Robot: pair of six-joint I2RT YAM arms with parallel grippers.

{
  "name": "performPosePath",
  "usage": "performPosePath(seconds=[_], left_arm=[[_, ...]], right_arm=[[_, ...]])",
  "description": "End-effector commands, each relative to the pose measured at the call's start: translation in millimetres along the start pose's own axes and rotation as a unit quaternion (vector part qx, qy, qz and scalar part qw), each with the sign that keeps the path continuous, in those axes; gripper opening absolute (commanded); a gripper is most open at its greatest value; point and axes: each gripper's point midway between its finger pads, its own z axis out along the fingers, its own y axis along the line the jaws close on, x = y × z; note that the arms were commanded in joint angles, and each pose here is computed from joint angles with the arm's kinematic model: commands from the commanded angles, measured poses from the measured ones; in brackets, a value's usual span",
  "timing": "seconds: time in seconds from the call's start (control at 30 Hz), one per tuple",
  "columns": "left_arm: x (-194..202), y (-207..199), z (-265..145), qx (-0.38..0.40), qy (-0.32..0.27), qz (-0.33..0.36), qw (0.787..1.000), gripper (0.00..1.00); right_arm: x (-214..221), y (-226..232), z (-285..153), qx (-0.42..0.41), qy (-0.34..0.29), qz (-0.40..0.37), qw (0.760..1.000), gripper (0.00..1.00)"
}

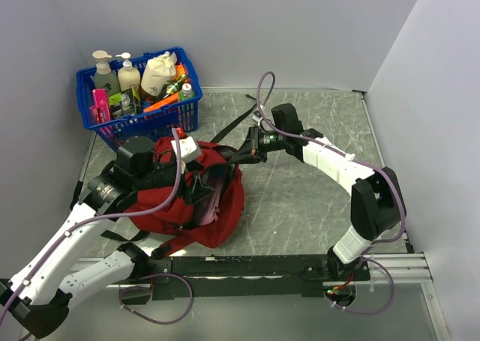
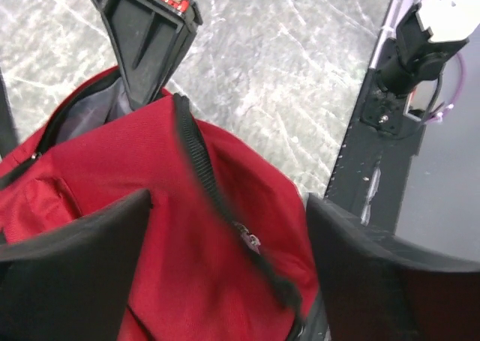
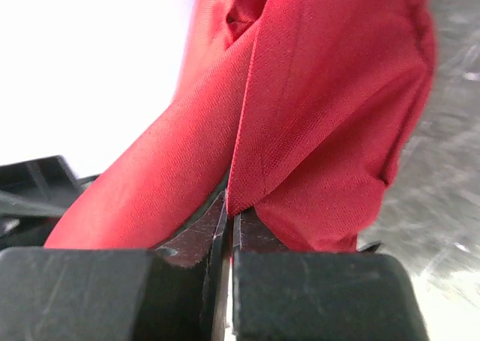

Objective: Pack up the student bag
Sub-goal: Adjust the student bag at the center of the board.

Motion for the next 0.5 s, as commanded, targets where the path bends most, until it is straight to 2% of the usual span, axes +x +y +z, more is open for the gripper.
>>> performPosePath(seconds=[0.0,0.07,0.13,0.17,0.23,0.3,0.33,0.37,0.47], left_arm=[[-15.3,-14.0,-6.4,0.030,-0.020,0.016,0.999,0.97],[-10.3,-15.2,-7.4,0.031,-0.017,0.015,0.999,0.96],[-7.4,-13.8,-9.2,0.027,-0.014,0.020,0.999,0.96],[-3.5,-14.0,-10.9,0.026,-0.007,0.021,0.999,0.96],[-0.6,-10.9,-15.2,0.017,-0.003,0.037,0.999,0.96],[6.2,-6.8,-19.6,0.002,0.007,0.050,0.999,0.96],[7.2,-3.2,-21.4,-0.010,0.008,0.052,0.999,0.96],[7.4,1.8,-24.2,-0.027,0.006,0.055,0.998,0.96],[12.5,7.3,-28.7,-0.041,0.007,0.062,0.997,0.96]], right_arm=[[-6.8,-4.0,-20.2,0.066,-0.029,-0.056,0.996,0.02],[-7.1,-37.2,-28.4,0.121,-0.052,-0.031,0.991,0.04],[2.4,-58.8,-29.6,0.110,-0.055,0.001,0.992,0.06],[0.7,-57.7,-32.8,0.095,-0.066,-0.001,0.993,0.13],[1.5,-65.4,-38.8,0.114,-0.069,-0.003,0.991,0.42],[-3.8,-70.5,-48.7,0.148,-0.093,-0.031,0.984,0.49],[-5.2,-71.2,-56.2,0.167,-0.105,-0.035,0.980,0.63],[-13.7,-68.8,-69.7,0.195,-0.140,-0.060,0.969,0.71],[-27.3,-55.5,-103.8,0.247,-0.199,-0.099,0.943,0.79]])
